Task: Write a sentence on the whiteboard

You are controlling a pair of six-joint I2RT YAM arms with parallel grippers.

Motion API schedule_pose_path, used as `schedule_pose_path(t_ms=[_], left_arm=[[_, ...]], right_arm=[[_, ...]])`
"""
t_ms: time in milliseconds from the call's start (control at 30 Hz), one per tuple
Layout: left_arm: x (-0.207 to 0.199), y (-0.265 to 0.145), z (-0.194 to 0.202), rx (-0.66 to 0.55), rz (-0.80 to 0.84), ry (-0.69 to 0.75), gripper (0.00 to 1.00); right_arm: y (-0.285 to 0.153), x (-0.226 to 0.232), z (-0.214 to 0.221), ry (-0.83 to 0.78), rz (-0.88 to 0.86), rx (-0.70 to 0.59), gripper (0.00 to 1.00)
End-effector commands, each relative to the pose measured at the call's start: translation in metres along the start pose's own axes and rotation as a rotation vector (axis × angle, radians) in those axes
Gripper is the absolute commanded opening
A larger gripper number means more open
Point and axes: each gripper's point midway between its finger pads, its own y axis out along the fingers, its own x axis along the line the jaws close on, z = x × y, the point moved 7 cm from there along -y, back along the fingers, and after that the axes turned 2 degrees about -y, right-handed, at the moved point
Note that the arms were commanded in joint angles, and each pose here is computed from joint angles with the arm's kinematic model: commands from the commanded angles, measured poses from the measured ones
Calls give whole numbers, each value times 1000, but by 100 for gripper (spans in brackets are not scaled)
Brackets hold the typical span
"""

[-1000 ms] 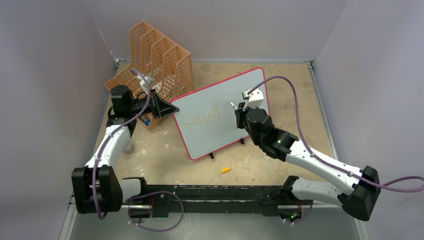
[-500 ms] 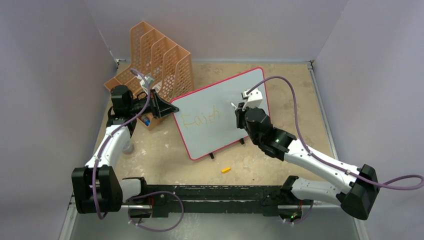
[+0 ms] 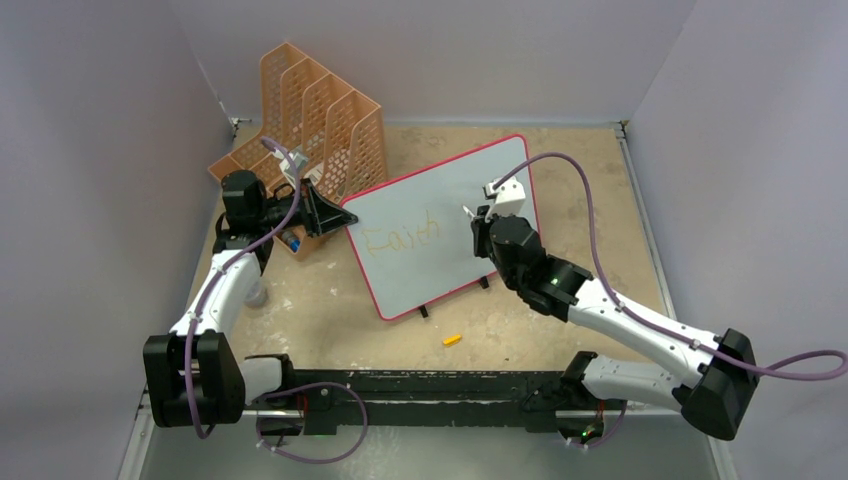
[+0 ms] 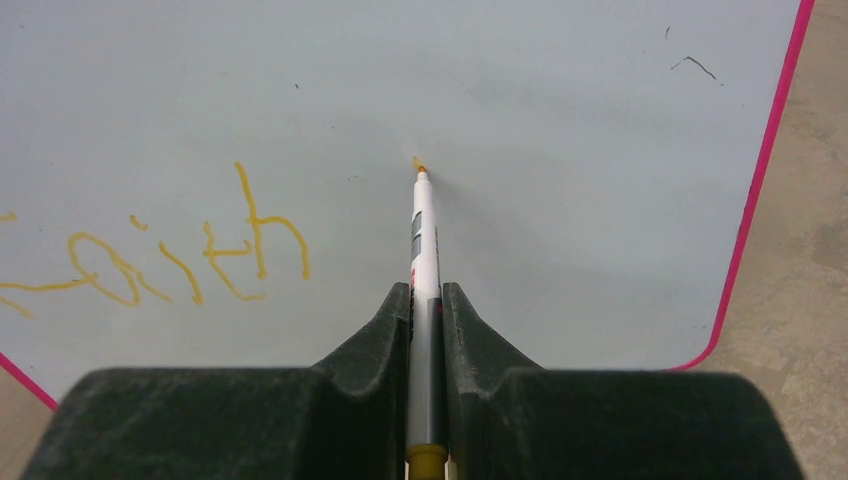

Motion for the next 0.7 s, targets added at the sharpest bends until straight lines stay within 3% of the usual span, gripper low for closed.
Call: schedule_pose_path(t_ms=[0, 667], left_arm=[[-2, -2, -23, -47, 2, 166, 0], [-2, -2, -23, -48, -1, 167, 0]], right_arm=[[-7, -4, -9, 11, -5, -23, 0], [-9, -4, 0, 43, -15, -4, 0]])
